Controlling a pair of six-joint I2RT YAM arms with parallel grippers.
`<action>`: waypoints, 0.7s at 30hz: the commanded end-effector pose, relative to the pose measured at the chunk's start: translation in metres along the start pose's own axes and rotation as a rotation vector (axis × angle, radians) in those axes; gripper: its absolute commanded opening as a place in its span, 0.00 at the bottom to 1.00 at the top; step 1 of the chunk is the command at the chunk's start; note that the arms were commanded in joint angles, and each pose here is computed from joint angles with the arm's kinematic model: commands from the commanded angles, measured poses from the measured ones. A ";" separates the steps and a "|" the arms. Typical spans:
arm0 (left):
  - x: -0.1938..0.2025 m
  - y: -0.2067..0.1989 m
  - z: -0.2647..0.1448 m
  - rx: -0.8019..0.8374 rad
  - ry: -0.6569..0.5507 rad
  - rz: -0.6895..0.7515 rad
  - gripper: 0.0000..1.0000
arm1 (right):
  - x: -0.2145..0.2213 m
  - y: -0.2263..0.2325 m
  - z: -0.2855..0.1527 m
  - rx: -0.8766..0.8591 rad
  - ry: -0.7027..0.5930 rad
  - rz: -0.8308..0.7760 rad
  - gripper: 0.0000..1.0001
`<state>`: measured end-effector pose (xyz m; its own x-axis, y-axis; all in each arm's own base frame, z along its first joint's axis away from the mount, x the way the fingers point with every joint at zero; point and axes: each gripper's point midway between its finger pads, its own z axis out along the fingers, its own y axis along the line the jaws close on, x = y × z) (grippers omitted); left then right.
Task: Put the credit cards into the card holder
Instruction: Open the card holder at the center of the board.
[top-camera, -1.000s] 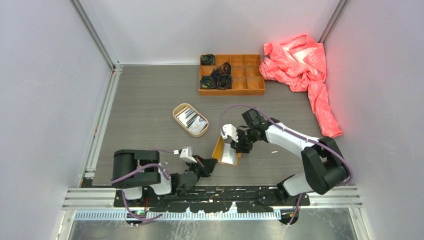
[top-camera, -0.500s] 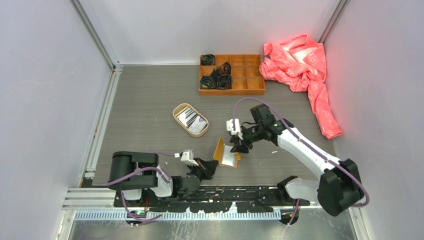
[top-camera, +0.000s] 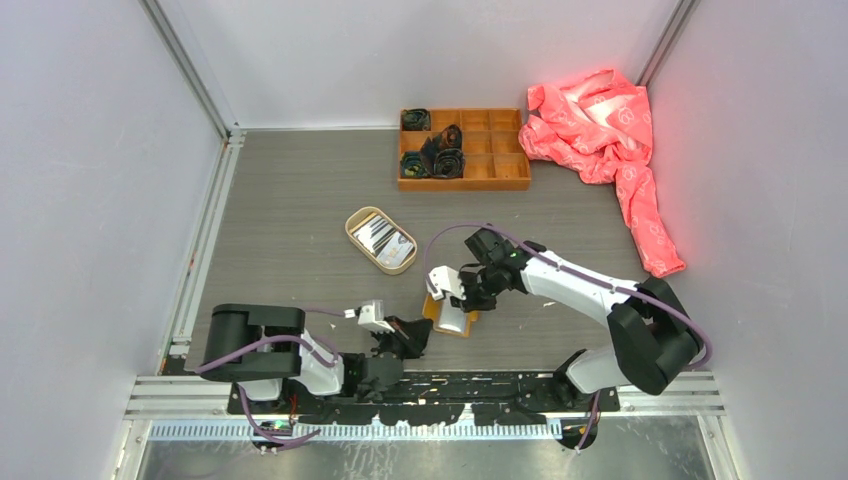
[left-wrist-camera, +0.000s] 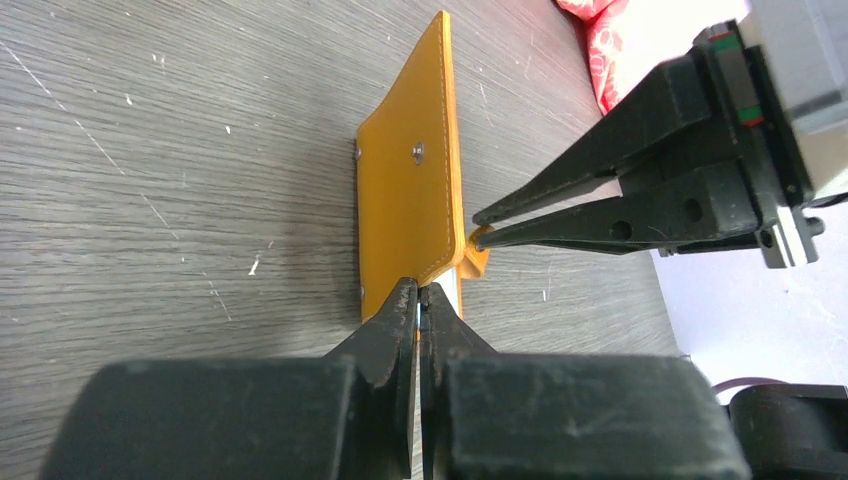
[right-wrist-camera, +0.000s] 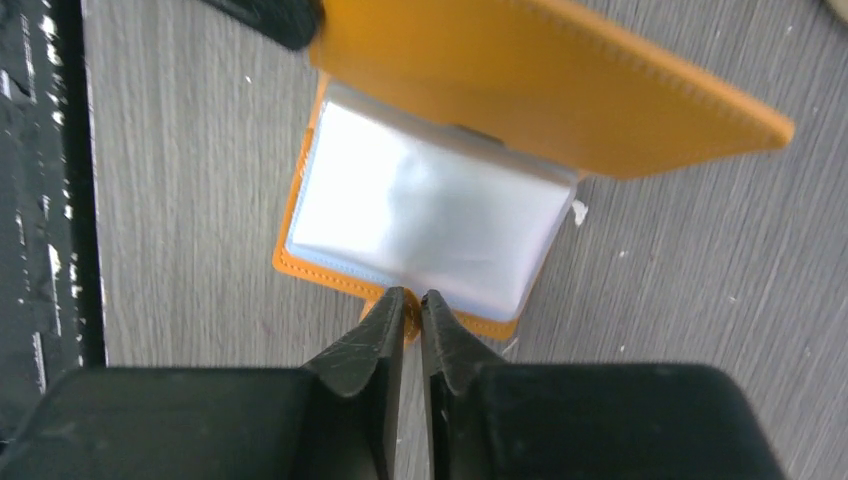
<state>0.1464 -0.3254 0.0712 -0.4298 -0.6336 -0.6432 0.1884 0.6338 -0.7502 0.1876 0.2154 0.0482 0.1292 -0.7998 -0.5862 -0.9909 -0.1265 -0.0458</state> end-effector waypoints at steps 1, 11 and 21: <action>-0.019 0.002 0.000 -0.033 -0.087 -0.040 0.00 | 0.023 -0.007 -0.012 0.040 0.124 -0.114 0.12; -0.017 0.011 -0.001 -0.038 -0.086 -0.046 0.00 | 0.051 0.013 -0.027 -0.034 0.225 -0.131 0.02; 0.003 0.010 0.003 0.009 -0.051 -0.086 0.00 | 0.059 0.002 -0.020 0.020 0.260 -0.063 0.06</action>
<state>0.1491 -0.3183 0.0546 -0.4146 -0.6575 -0.6291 0.1547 0.6303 -0.7608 0.1827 0.1520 0.0242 0.2222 -0.9102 -0.3496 -0.9747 -0.2158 -0.0577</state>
